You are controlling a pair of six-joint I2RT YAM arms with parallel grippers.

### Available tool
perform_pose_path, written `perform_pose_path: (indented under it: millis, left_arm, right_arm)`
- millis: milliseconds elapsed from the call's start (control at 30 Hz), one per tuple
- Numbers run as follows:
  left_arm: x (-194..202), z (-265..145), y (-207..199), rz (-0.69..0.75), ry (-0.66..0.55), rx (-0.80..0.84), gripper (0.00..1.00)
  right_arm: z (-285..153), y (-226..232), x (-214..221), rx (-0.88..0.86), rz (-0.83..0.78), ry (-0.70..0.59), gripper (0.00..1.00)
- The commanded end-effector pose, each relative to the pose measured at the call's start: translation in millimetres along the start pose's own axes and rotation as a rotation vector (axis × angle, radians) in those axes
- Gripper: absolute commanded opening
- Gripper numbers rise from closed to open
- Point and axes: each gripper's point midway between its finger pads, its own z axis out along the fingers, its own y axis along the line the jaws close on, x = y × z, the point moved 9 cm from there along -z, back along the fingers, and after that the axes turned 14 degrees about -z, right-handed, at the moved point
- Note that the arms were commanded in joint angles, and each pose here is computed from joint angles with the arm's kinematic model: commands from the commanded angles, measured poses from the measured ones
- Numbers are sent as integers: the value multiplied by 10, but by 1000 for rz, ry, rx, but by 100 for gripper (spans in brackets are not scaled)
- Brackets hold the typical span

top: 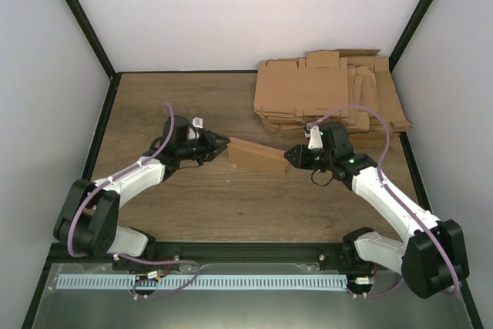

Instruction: Fold the paper box

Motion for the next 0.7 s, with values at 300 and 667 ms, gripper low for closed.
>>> perform_pose_path:
  millis: [300, 667]
  left_arm:
    - [5, 69, 285, -40, -20, -77, 10]
    - [57, -73, 30, 24, -52, -47, 27]
  right_arm:
    - [93, -104, 299, 64, 49, 173, 20]
    - [87, -99, 294, 63, 48, 171, 20]
